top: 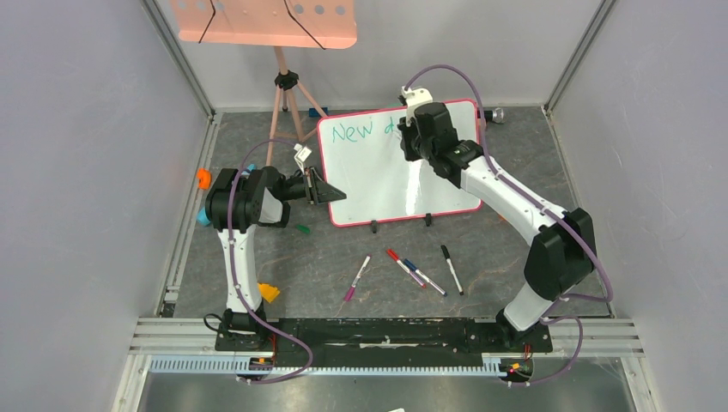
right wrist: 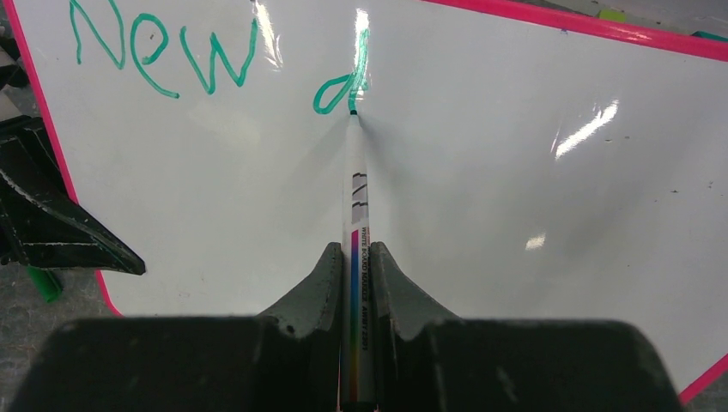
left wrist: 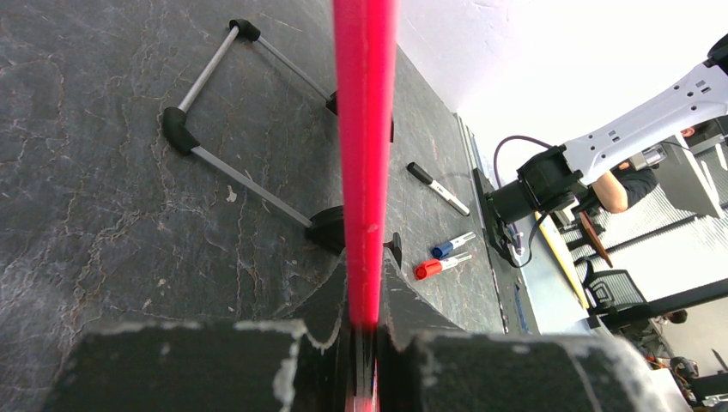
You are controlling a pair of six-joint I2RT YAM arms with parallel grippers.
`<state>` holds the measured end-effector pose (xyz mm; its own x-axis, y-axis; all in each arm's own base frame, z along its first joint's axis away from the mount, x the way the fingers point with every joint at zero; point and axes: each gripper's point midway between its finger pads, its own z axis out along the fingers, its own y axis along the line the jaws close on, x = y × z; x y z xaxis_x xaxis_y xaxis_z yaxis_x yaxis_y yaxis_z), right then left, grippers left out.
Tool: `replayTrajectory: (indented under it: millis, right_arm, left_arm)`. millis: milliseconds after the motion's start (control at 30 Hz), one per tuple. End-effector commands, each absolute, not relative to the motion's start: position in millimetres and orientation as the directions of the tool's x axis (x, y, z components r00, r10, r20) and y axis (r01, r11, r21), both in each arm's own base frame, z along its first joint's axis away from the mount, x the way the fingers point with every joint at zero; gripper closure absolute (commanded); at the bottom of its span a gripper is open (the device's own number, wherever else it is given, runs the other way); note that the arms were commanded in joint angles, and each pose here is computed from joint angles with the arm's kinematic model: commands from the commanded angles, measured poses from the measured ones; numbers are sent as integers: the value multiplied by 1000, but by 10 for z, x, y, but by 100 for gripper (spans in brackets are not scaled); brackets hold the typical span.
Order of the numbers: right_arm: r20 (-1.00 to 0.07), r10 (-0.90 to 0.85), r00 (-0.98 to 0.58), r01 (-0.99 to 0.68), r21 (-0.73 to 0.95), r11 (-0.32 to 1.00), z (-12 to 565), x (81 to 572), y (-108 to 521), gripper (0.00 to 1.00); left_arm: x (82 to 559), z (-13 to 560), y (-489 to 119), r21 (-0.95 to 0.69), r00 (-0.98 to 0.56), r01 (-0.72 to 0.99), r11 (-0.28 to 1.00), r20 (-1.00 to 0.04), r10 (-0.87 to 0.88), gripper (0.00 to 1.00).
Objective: Write a sentence on the whiteboard
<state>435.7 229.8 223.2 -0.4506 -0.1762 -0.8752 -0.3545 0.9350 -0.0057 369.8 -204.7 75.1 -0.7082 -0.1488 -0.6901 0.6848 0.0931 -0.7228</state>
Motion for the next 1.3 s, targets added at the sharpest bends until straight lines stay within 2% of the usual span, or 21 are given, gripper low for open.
replayTrajectory:
  millis: [0,567,1267]
  right_arm:
    - [-862,-187,-471,-308,-38,951,2192,4323,2118,100]
    - [-924,-121,-363,-334,7,943,2740,4383,2216,100]
    - [-917,-122,-380,-289,-7,957,2649,4512,2079,100]
  left_arm:
    - [3947,611,-1942,-685,-646,705,183,-727,-234,98]
    - [3945,613,-1940,-687,-647,704,182,-725,-234,98]
    - [3942,607,-1945,-689,-650,702,179,-723,-232,98]
